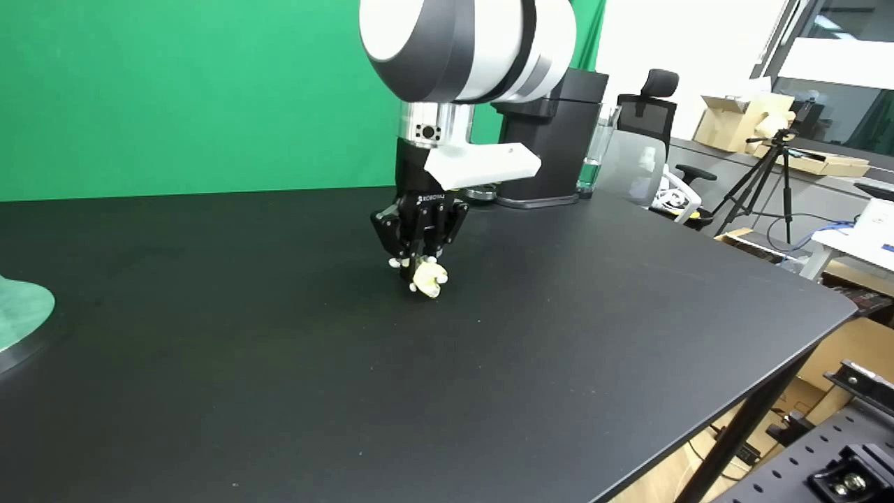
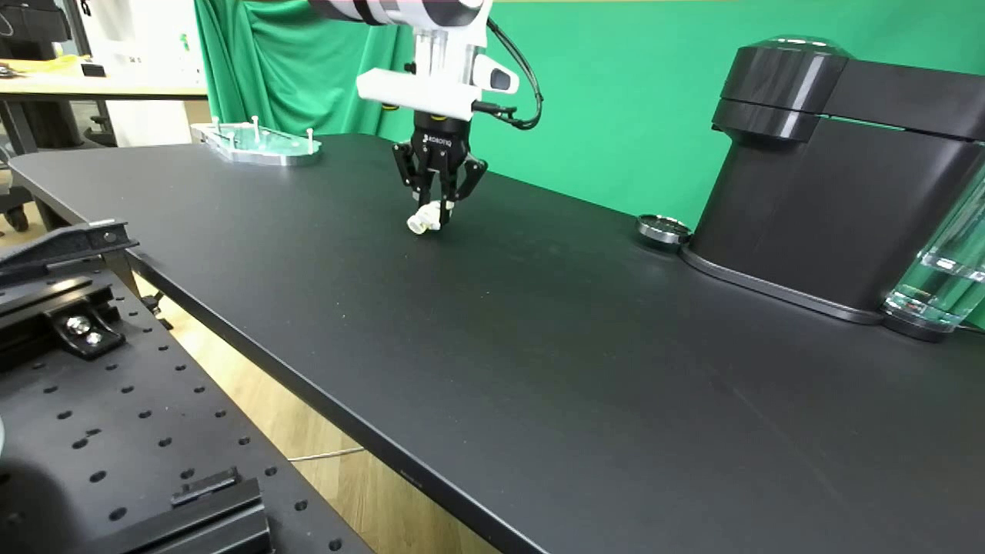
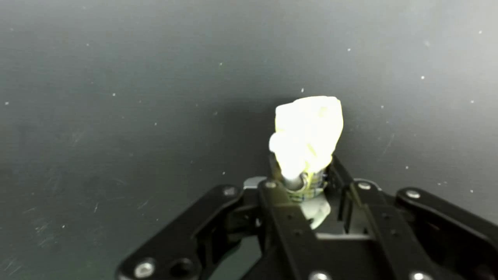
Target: Move the object from right to left
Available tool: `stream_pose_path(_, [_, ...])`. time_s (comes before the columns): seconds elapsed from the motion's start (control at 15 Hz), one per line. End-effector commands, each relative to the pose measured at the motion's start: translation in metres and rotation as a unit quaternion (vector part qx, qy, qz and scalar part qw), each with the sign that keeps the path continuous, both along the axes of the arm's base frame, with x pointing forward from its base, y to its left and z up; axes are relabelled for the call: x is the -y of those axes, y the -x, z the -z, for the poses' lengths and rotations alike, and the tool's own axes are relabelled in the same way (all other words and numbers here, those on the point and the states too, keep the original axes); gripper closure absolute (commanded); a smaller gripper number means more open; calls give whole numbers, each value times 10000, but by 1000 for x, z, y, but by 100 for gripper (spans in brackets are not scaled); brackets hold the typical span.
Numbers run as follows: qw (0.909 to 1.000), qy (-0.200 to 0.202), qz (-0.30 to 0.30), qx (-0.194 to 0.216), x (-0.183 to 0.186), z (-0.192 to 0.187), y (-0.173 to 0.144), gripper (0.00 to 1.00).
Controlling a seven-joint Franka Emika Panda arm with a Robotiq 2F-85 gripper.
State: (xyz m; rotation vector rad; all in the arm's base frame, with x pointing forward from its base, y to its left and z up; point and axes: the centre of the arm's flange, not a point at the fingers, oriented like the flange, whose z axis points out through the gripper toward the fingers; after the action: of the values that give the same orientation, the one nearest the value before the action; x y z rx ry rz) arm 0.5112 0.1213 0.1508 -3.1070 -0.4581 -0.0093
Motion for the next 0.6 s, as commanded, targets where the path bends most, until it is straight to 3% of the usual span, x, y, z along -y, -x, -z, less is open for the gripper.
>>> stream_pose_path(0.0, [9999, 128, -28, 45, -8, 11, 2, 42])
stream_pose_path(0.4, [9987, 174, -315, 372, -16, -5, 4, 3])
stream_pose_path(0.53, [9981, 134, -373, 470, -18, -15, 5, 0])
